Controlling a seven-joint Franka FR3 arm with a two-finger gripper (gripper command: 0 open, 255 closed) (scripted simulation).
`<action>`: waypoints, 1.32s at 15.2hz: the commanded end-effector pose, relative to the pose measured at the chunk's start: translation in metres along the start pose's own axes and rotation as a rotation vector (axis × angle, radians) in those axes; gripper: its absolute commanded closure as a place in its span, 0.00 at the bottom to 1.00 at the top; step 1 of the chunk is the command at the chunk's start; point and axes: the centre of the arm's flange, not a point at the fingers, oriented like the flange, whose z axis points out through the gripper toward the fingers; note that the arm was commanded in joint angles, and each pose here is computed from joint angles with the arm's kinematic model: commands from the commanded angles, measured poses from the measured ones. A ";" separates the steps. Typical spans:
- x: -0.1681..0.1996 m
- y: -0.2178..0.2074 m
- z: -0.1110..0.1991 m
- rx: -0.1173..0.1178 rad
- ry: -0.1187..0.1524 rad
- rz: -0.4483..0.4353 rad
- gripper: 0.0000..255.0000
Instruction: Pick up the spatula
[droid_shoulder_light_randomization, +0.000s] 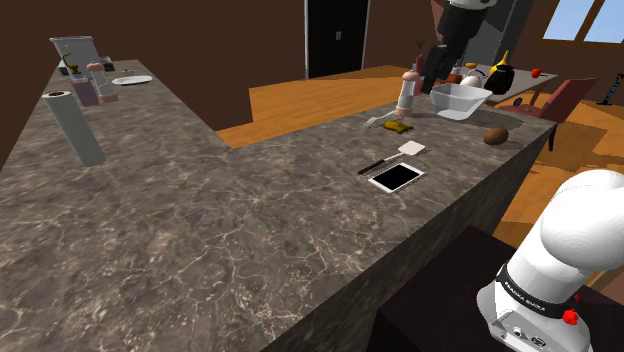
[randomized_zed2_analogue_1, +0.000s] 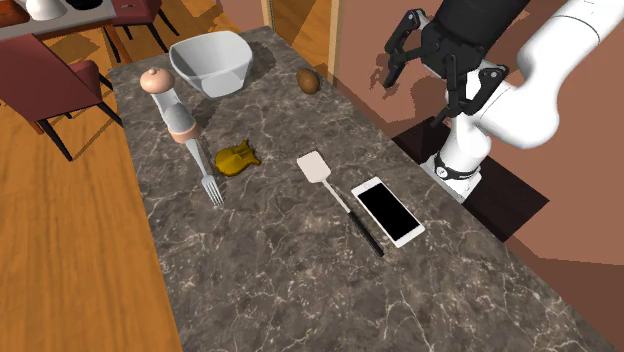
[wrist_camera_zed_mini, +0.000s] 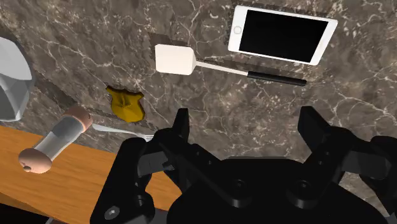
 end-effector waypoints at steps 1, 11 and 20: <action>0.000 0.000 0.000 0.000 0.000 0.000 0.00; 0.039 0.045 0.130 0.193 0.007 -0.834 0.00; 0.071 0.037 0.226 0.318 0.012 -1.374 0.00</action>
